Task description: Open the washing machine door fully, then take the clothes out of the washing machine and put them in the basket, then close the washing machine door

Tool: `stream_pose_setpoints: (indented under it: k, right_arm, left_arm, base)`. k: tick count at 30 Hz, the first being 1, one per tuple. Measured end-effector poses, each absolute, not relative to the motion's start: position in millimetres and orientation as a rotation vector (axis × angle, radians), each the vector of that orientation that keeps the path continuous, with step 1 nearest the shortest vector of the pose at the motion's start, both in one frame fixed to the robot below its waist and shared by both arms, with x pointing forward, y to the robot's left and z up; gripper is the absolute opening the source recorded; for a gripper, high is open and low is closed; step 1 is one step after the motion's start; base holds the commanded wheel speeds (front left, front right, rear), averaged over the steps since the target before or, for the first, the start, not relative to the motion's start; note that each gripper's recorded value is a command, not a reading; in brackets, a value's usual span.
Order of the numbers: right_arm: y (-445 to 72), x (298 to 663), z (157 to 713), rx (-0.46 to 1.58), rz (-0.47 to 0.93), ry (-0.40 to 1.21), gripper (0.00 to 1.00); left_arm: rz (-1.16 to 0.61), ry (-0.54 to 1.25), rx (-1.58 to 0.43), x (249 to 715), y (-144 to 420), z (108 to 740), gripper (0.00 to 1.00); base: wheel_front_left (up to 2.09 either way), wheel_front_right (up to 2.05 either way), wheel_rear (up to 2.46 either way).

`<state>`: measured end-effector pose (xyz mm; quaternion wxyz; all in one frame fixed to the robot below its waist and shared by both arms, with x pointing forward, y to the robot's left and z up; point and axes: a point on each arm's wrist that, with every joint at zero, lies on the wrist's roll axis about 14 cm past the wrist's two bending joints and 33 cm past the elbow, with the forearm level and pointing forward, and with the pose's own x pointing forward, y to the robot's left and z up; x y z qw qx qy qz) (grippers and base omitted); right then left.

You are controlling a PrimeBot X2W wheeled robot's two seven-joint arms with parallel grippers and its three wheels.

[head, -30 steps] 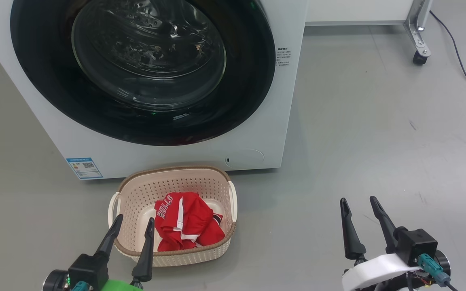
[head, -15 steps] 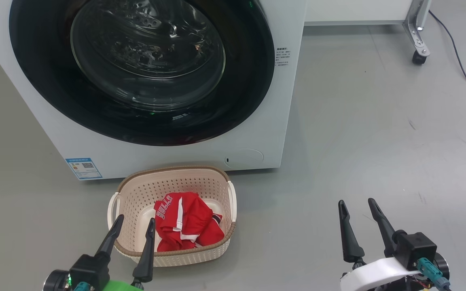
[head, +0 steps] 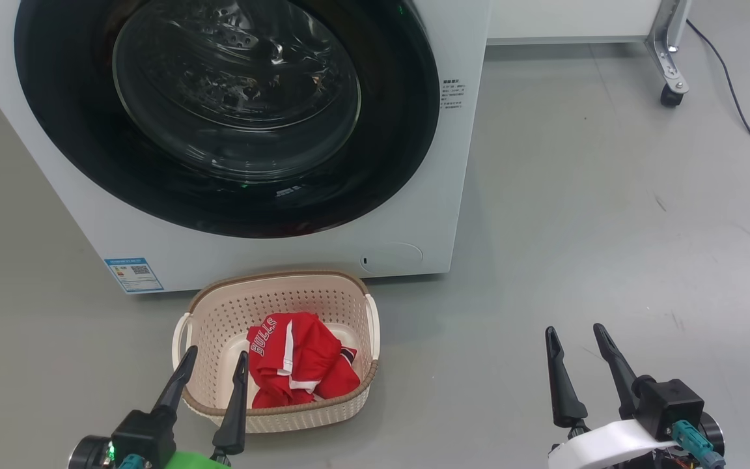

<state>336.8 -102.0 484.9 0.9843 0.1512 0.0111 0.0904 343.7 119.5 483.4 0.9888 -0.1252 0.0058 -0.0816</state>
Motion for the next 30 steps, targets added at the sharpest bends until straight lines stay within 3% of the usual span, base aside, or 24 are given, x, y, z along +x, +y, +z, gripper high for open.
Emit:
stream_pose_setpoints:
  k: [4,5,15,30]
  right_arm:
    - [-102.3,336.3,486.2,0.304,0.181,0.018,1.00]
    - [-102.4,336.2,486.4,0.304,0.181,0.017,0.00]
    - [-102.4,326.3,469.6,0.341,0.166,0.076,0.00]
    - [-120.8,328.4,466.9,0.568,0.076,0.106,0.00]
  left_arm:
    - [-0.162,0.009,-0.250,343.6,119.6,484.3,1.00]
    - [-0.162,0.008,-0.250,343.5,119.5,484.4,0.00]
    - [-0.146,0.072,-0.283,336.3,119.1,466.0,0.00]
    - [-0.074,0.105,-0.522,339.5,131.7,464.3,0.00]
  base:
    - [0.00,0.00,0.00]
    - [0.00,0.00,0.00]
    - [0.00,0.00,0.00]
    - [0.00,0.00,0.00]
